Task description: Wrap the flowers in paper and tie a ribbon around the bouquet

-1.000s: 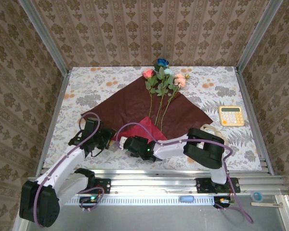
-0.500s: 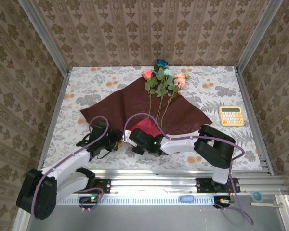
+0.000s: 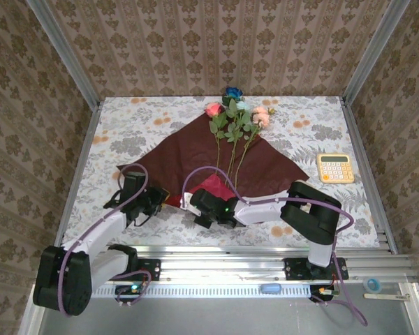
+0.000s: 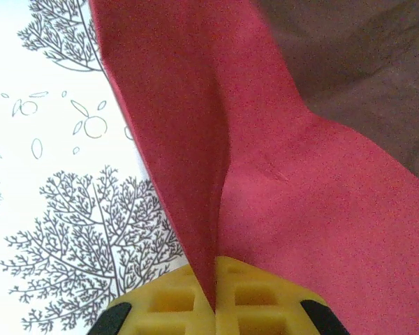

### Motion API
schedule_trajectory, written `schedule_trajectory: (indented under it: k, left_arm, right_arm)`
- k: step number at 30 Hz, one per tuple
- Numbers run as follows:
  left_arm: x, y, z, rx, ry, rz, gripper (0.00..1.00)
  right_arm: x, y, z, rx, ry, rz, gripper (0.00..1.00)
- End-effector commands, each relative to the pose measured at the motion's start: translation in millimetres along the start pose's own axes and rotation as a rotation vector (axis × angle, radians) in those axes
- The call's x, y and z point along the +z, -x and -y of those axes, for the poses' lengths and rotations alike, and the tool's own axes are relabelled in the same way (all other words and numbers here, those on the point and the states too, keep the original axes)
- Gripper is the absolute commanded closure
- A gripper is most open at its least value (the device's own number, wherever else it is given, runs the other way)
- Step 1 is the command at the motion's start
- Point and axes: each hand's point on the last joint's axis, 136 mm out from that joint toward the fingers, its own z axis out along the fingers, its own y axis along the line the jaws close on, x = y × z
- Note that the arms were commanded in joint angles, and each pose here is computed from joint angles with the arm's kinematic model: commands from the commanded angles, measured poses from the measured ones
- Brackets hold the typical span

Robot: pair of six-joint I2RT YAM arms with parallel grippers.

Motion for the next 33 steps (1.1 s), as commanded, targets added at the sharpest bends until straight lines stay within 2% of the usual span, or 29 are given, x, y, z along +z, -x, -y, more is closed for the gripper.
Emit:
schedule_trajectory:
  k: [1,2,4,5,8,11,15,18,21,24,27,33]
  left_arm:
    - [-2.7,2.4,-2.4,0.053,0.023,-0.022,0.96]
    - [-3.0,3.5,-1.6,0.058,0.022,-0.022,1.00]
    - [-3.8,4.9,1.2,0.068,0.017,-0.016,1.00]
    - [-4.2,4.9,3.7,0.076,0.013,-0.017,1.00]
    - [-6.3,3.4,6.3,0.099,0.021,-0.024,1.00]
    - [-8.5,0.1,5.5,0.115,0.034,-0.027,1.00]
    - [-11.7,-3.9,3.7,0.140,0.056,-0.017,1.00]
    - [-13.0,-7.4,2.5,0.164,0.075,-0.014,1.00]
    - [-14.4,-8.6,2.8,0.193,0.093,-0.006,1.00]
    - [-16.9,-8.0,3.6,0.221,0.112,0.006,1.00]
    - [-19.5,-7.4,6.0,0.247,0.119,0.018,1.00]
    - [-19.9,-12.8,13.2,0.315,0.121,0.009,1.00]
  right_arm:
    - [-3.9,1.2,-0.3,0.017,0.018,0.003,1.00]
    - [-3.4,1.0,-0.1,0.019,0.022,0.001,1.00]
    - [-2.9,0.7,-1.6,0.024,0.033,-0.002,0.98]
    - [-3.5,1.1,-1.8,0.036,0.041,-0.003,0.94]
    - [-10.8,5.6,-1.2,0.094,0.071,-0.007,0.80]
    - [-26.9,11.5,-1.5,0.240,0.158,-0.018,0.54]
    - [-47.5,18.8,-13.0,0.457,0.318,-0.017,0.43]
    - [-55.2,27.5,-19.5,0.607,0.419,-0.013,0.42]
    - [-51.5,32.4,-12.7,0.742,0.430,-0.015,0.43]
    - [-35.8,29.3,1.1,0.918,0.427,-0.045,0.53]
    - [-16.4,15.8,6.9,1.060,0.424,-0.136,0.66]
    - [6.8,-1.3,-3.4,1.160,0.418,-0.277,0.75]
